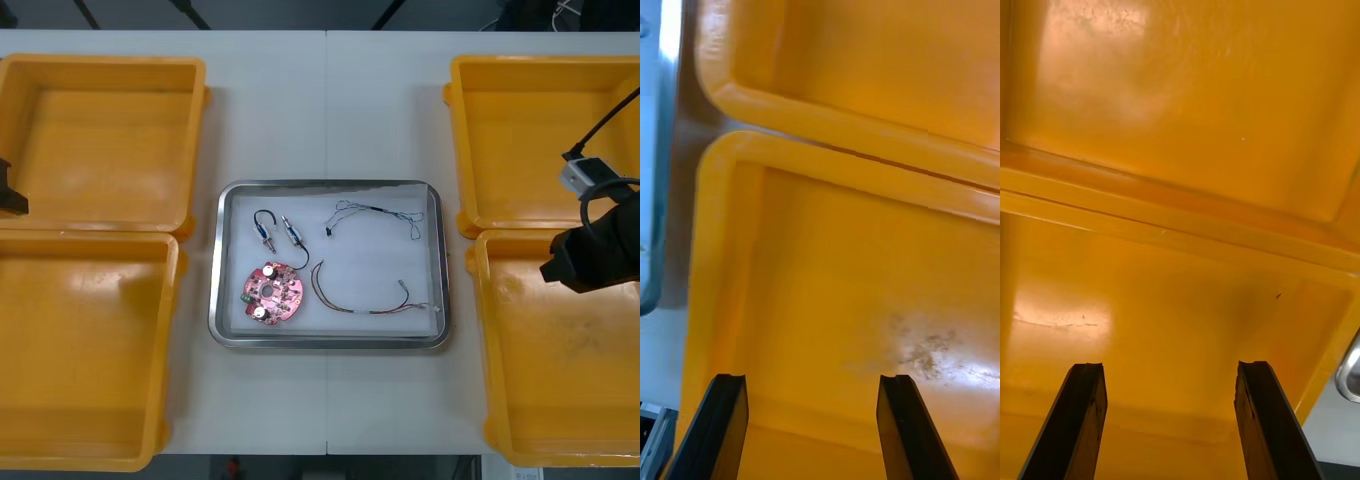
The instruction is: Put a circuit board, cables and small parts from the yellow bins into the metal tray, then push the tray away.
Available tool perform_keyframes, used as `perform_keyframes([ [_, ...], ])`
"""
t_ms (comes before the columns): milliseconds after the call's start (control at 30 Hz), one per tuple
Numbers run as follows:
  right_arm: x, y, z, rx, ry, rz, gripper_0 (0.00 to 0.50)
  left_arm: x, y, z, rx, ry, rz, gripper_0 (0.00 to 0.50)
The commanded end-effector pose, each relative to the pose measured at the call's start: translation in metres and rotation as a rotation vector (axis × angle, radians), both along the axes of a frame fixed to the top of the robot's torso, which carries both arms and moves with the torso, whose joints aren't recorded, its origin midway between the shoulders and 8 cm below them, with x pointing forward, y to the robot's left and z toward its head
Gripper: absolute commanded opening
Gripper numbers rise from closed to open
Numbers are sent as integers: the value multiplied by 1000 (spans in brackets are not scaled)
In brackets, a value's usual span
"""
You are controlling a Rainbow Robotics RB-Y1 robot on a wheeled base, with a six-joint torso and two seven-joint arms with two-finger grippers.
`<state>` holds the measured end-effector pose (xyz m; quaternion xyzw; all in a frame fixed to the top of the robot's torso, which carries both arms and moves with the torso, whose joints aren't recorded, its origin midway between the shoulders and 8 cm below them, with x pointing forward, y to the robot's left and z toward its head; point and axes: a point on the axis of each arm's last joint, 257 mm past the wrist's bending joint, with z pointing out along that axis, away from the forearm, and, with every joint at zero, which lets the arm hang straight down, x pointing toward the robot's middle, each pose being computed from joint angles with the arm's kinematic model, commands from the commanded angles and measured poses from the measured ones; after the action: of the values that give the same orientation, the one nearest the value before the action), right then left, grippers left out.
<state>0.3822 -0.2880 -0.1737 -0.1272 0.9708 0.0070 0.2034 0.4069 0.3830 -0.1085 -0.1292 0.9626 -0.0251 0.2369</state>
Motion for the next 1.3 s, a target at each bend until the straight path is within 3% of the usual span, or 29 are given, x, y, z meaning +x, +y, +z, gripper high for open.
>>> perform_keyframes([
  [33, -3, 31, 14, -55, -38, 142, 500, -8, 19, 0, 92, -50, -22, 500],
  [367, -18, 85, 10, -137, -38, 397, 500, -22, 24, -24, 99, -24, -25, 500],
  [600, -26, 122, 2, -196, -40, 579, 500, -26, 21, -36, 92, -26, -41, 500],
  [867, -36, 173, -10, -228, -68, 773, 500, -28, 19, -38, 109, -20, -75, 500],
  [1100, -36, 210, -23, -331, -78, 1011, 500, -29, 21, -39, 148, -10, -141, 500],
  [1300, -31, 247, -38, -383, -103, 1157, 500, -30, 18, -38, 141, -6, -152, 500],
])
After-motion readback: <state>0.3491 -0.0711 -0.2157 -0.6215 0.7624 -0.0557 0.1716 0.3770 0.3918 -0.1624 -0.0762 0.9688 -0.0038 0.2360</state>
